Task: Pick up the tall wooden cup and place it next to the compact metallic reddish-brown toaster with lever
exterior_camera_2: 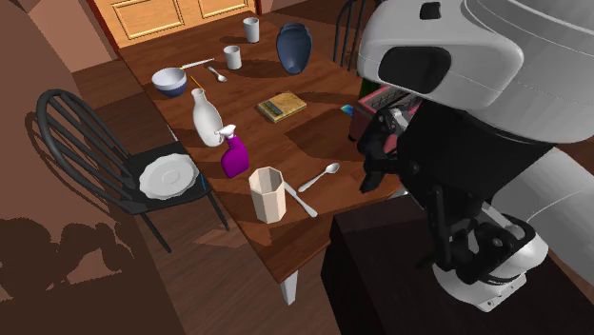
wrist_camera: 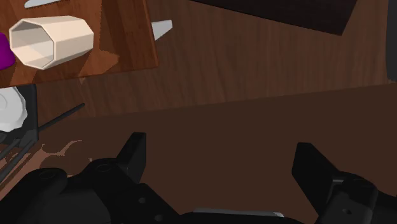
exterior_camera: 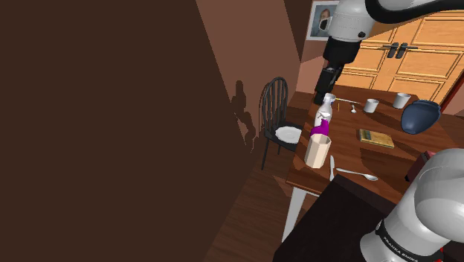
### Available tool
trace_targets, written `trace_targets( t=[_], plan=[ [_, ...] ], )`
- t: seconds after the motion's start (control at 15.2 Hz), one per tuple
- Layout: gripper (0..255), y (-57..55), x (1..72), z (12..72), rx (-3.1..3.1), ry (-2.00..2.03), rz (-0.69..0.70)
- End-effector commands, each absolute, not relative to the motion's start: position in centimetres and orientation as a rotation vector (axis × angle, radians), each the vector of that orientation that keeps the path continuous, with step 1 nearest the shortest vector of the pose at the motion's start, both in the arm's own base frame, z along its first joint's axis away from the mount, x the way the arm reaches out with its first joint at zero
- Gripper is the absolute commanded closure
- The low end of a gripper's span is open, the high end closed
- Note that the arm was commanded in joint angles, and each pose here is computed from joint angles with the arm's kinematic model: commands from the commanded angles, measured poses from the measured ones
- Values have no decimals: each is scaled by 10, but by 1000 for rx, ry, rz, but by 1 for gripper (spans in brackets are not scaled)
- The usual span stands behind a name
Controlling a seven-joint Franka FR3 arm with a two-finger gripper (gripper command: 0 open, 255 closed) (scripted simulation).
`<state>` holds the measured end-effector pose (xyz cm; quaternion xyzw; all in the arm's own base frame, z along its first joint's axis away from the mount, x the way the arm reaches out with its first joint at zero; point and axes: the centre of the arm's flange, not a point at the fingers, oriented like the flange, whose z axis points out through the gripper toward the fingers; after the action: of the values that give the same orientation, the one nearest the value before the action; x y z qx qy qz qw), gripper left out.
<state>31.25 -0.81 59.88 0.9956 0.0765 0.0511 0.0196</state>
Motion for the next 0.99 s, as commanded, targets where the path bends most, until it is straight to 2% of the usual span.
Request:
trace_targets(
  t=[0.0, 0.92],
  plan=[
    [0, -8, 313, 599, 3089, 237, 159],
    [0, -133, 345, 464, 3105, 290, 104]
  ],
)
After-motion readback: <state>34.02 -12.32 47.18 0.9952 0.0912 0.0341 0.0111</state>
